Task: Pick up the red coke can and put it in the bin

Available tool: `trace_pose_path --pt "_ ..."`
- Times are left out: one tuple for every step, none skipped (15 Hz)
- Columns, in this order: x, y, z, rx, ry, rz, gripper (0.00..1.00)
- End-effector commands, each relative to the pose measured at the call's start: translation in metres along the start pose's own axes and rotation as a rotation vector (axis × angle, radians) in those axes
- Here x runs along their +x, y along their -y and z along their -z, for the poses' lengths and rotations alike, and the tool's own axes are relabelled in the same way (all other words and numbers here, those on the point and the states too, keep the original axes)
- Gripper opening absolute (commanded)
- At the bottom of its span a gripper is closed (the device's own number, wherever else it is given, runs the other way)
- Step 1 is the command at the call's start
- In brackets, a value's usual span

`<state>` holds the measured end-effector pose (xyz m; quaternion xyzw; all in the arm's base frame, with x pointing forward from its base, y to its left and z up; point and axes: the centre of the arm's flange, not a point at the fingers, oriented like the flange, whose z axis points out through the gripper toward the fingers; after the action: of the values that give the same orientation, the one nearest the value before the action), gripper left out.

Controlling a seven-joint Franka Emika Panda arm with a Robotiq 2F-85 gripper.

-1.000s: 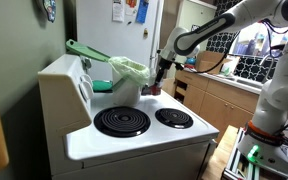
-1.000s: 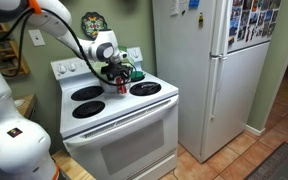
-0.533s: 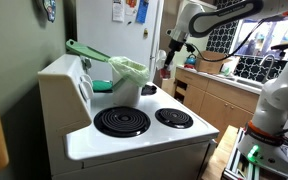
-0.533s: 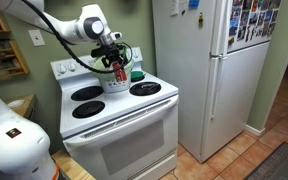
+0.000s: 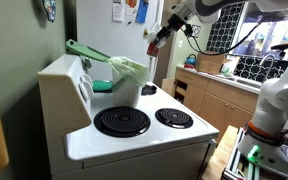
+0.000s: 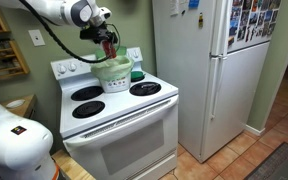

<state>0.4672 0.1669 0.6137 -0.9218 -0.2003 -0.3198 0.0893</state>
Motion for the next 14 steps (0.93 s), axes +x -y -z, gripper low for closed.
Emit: trace_pose_path --pt "0.002 0.014 -0.042 0.178 -0.030 -0.088 0.32" --pt "0.003 0.017 -0.055 0.208 -0.062 -0.092 0.32" --pt "0.004 0.019 -0.064 0.233 -0.099 -0.098 0.32" --pt "0.005 0.019 -0.073 0.241 -0.114 -0.112 0.32" --pt "0.003 0.019 -0.084 0.248 -0.100 -0.127 0.36" --pt "0.000 0.022 -0.090 0.246 -0.083 -0.162 0.82" --pt "-0.001 0.024 -0.092 0.269 -0.064 -0.179 0.83" --pt "-0.001 0.025 -0.091 0.262 -0.066 -0.192 0.88" --pt "0.000 0.026 -0.085 0.266 -0.074 -0.190 0.96" --pt "0.002 0.027 -0.077 0.265 -0.085 -0.186 1.00" --pt "0.004 0.027 -0.071 0.267 -0.095 -0.179 1.00" --pt "0.007 0.026 -0.065 0.268 -0.109 -0.177 1.00" --pt "0.009 0.026 -0.061 0.267 -0.120 -0.174 1.00" --pt "0.011 0.021 -0.056 0.256 -0.128 -0.172 1.00"
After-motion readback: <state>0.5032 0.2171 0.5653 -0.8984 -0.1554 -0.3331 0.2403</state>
